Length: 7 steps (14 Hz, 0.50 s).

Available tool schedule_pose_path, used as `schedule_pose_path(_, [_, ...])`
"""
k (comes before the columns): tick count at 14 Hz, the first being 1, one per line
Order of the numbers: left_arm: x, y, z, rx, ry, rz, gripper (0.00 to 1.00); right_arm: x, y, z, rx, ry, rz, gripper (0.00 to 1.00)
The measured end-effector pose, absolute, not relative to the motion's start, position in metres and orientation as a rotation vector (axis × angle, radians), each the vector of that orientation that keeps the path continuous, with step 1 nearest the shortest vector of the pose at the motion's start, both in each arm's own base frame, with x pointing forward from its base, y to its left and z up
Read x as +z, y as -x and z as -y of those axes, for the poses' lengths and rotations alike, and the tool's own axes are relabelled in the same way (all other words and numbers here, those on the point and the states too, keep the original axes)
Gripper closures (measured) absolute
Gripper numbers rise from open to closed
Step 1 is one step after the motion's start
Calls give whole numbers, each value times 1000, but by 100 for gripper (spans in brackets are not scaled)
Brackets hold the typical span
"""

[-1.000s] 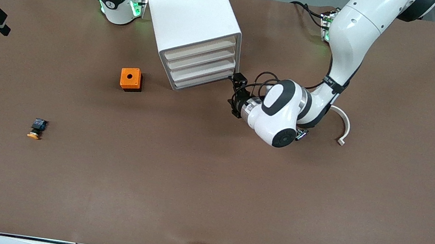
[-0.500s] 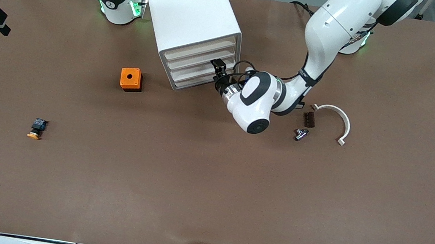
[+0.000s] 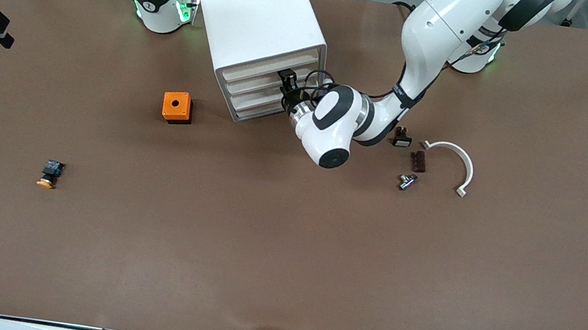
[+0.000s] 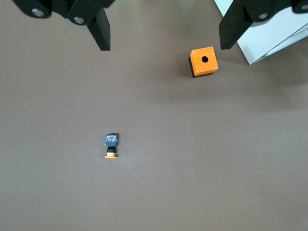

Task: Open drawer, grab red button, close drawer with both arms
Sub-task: 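Grasp the drawer front with the left gripper and pull it open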

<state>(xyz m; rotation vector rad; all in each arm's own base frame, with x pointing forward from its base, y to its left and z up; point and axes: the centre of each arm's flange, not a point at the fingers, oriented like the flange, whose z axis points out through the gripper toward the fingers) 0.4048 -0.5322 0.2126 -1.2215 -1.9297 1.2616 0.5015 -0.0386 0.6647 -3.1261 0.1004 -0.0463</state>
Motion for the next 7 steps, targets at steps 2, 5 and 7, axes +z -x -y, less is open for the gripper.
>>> schedule_pose_path(2, [213, -403, 534, 1260, 1223, 1926, 64, 665, -501, 40, -48, 3126, -105, 0])
schedule_pose_path(5, [216, -405, 531, 1271, 1194, 1904, 88, 665, -502, 42, -53, 3125, -109, 0])
schedule_pose_path(7, [216, -416, 522, 1279, 1177, 1921, 88, 665, -502, 42, -57, 3125, -111, 0])
